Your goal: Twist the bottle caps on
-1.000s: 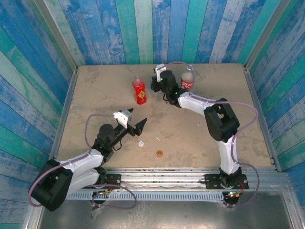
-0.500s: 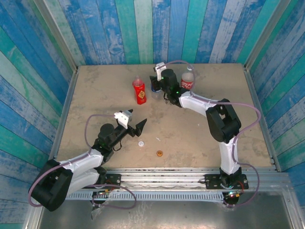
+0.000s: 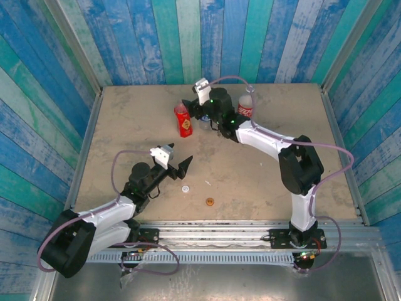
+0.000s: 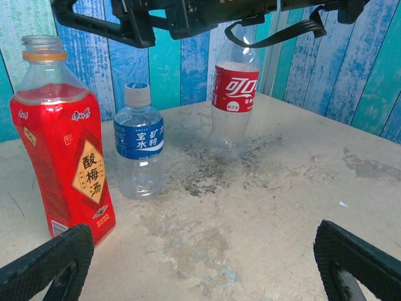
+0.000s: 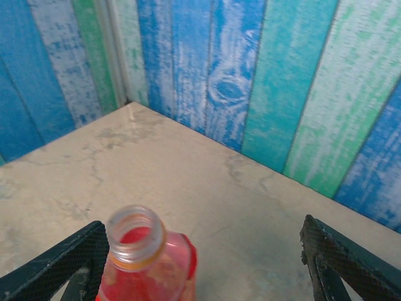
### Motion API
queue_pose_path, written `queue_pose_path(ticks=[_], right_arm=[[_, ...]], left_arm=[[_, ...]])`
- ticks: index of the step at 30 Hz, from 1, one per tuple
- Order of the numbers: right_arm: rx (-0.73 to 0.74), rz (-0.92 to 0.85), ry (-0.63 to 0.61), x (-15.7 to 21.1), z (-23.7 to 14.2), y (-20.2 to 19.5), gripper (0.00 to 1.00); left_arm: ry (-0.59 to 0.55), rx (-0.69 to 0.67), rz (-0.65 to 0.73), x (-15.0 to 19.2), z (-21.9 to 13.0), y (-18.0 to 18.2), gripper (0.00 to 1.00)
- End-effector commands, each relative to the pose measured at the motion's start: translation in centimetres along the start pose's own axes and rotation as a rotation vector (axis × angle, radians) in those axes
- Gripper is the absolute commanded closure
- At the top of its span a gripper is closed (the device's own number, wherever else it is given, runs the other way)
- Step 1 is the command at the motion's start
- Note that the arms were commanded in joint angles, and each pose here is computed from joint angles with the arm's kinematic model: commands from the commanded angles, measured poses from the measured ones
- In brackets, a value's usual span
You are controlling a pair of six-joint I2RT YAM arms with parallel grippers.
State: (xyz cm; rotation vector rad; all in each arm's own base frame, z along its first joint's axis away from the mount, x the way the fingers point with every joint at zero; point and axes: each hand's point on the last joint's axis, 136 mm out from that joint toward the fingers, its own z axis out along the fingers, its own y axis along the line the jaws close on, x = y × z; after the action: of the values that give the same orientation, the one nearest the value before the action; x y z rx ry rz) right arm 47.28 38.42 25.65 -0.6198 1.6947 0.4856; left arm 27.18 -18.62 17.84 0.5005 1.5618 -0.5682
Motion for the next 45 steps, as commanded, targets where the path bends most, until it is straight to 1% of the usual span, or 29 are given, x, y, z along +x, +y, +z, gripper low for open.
queue_pose_path(ticks=[1,6,10,18,27,28,34,38,45], right_arm=[[-0.101,0.010,-0.016,-1.2,0.7,1.9,0.17],[-0.127,0.003,0.012,-0.8,1.8,2.8,0.17],[-0.139,-0.004,0.033,-0.2,2.6,3.2,0.23],[-0.162,-0.006,0.077,1.2,3.9,3.7,0.43],[-0.190,-0.005,0.077,0.9,3.5,4.1,0.66],[-0.192,-0.004,0.074,0.7,3.4,4.1,0.68],[-0.221,0.008,0.057,-0.3,2.0,4.7,0.70],[-0.252,-0.008,0.047,-0.8,-0.2,5.3,0.71],[-0.271,-0.029,0.078,1.3,-5.4,6.0,0.72]], left_arm=[[-0.007,-0.002,0.019,-0.3,0.0,0.1,0.06],[-0.006,0.001,0.019,-0.3,0.0,0.0,0.06],[-0.004,0.003,0.020,-0.2,0.0,0.0,0.06],[0.001,-0.004,0.023,-0.2,-0.1,0.1,0.06],[0.001,-0.002,0.024,-0.2,-0.1,0.1,0.06],[0.002,-0.002,0.025,-0.2,-0.1,0.1,0.06],[-0.003,0.001,0.029,-0.3,-0.1,0.0,0.06],[-0.007,0.007,0.030,-0.4,-0.1,-0.1,0.06],[-0.056,0.115,0.055,-1.6,0.7,-1.8,0.06]])
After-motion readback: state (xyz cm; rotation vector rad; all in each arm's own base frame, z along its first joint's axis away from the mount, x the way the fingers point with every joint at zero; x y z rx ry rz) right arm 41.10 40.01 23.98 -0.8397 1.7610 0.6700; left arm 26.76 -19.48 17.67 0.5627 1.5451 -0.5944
